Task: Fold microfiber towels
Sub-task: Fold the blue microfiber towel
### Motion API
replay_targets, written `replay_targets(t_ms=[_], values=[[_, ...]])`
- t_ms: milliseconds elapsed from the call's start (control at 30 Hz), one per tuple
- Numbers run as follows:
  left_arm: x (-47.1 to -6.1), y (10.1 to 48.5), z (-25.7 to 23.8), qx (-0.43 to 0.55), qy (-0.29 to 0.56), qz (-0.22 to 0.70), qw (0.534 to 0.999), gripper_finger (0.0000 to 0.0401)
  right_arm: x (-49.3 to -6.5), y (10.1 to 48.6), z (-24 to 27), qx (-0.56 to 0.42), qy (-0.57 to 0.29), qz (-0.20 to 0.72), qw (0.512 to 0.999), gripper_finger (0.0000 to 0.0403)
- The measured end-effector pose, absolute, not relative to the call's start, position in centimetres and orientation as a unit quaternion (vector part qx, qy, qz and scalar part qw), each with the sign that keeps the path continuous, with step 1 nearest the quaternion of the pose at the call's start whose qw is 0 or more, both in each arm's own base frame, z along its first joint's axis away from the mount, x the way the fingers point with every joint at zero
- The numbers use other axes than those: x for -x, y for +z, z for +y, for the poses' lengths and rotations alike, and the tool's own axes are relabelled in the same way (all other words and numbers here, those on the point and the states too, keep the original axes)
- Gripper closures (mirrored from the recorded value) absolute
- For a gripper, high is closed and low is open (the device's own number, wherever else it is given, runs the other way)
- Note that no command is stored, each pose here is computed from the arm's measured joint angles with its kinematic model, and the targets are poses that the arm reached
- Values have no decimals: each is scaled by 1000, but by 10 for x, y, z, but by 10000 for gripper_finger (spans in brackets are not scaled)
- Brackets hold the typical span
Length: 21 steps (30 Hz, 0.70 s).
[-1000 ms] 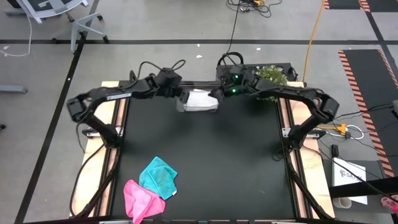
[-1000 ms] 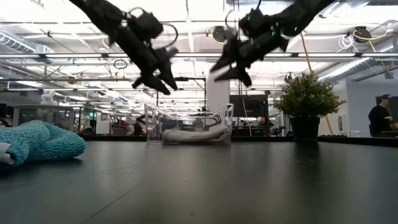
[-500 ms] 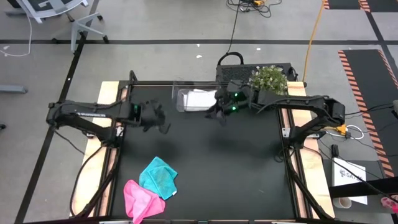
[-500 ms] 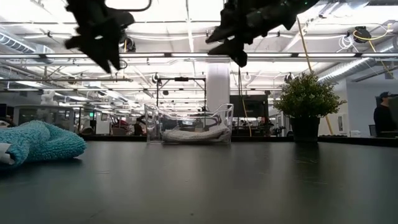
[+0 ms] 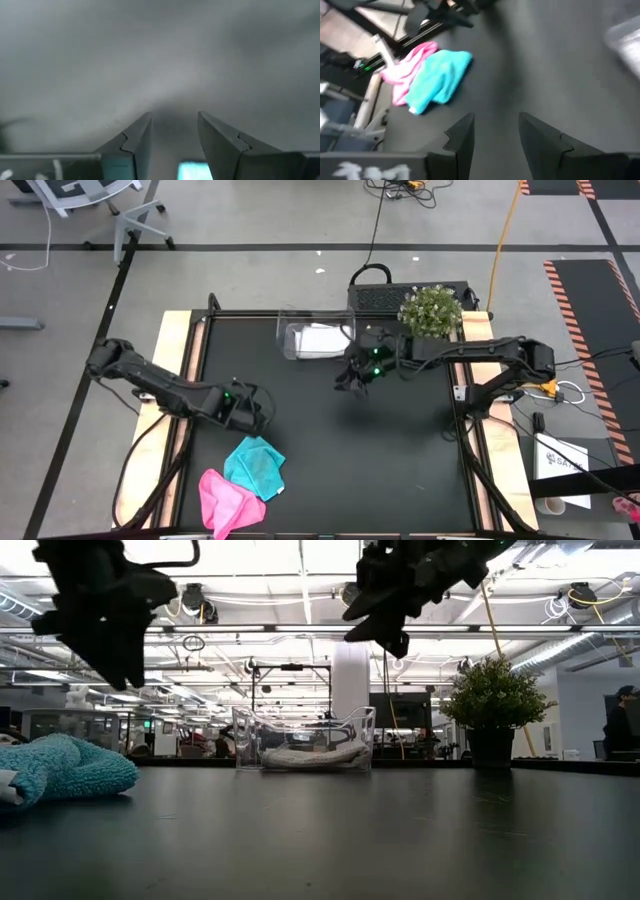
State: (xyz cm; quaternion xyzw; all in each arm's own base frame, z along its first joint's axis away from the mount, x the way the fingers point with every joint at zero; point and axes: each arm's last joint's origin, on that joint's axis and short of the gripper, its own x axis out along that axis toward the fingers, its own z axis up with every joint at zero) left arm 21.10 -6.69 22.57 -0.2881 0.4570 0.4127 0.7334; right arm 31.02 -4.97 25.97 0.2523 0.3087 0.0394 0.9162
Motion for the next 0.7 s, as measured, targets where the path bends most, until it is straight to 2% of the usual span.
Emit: replay_targets(t_ms=[167, 333, 600, 700], values=[[-205, 224, -84, 293, 345, 524, 722, 242, -312, 255, -29, -238, 49, 322, 915, 262], [-197, 223, -103, 332, 268, 611, 667, 242, -312, 255, -27, -238, 41, 321, 916, 262], [-187, 221, -121, 252, 213, 632, 701, 242, -312, 255, -27, -238, 37, 321, 916, 262], [-185, 210, -123, 230, 217, 644, 696, 242, -312, 255, -27, -238, 37, 321, 916, 262]])
